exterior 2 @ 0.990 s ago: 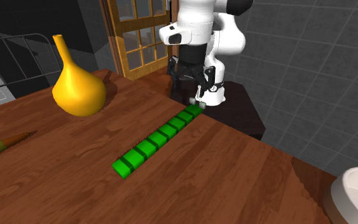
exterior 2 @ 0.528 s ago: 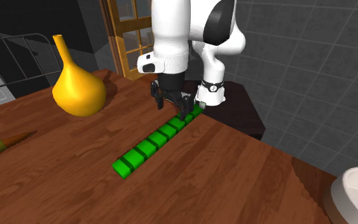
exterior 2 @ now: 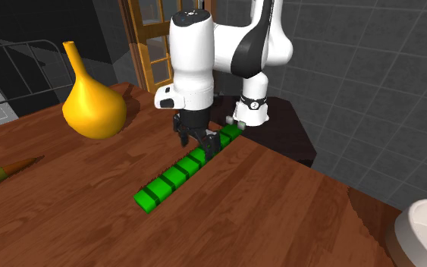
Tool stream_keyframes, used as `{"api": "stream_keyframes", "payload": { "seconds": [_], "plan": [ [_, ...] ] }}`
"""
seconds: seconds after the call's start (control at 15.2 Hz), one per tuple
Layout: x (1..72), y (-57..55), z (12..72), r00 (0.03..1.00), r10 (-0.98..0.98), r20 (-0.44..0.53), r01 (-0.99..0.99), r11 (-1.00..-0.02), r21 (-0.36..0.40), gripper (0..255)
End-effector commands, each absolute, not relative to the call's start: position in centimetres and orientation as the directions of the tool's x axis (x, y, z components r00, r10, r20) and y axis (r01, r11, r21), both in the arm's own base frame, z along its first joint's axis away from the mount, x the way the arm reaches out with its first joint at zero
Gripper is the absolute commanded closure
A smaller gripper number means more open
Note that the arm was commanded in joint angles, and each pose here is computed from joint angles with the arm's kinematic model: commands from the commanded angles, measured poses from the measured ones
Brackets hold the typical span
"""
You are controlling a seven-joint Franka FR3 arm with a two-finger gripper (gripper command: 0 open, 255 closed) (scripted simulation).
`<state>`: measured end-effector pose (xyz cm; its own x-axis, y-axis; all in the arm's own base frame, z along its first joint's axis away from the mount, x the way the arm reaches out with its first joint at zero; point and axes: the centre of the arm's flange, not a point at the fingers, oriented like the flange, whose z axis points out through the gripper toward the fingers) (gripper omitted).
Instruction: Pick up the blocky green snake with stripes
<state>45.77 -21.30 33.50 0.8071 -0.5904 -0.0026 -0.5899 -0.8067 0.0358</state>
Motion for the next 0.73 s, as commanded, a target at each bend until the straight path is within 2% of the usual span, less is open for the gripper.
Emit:
{"api": "stream_keyframes", "payload": {
  "seconds": [0.0,0.2,0.26,0.66],
  "plan": [
    [45.87,-21.34,32.34,0.807,-0.591,-0.002,-0.59,-0.806,0.036,0],
    [45.87,-21.34,31.51,0.807,-0.591,-0.002,-0.59,-0.806,0.036,0],
    [45.91,-21.32,31.55,0.807,-0.591,-0.002,-0.59,-0.806,0.036,255],
    [45.89,-21.36,31.54,0.807,-0.591,-0.002,-0.59,-0.806,0.036,255]
  ]
}}
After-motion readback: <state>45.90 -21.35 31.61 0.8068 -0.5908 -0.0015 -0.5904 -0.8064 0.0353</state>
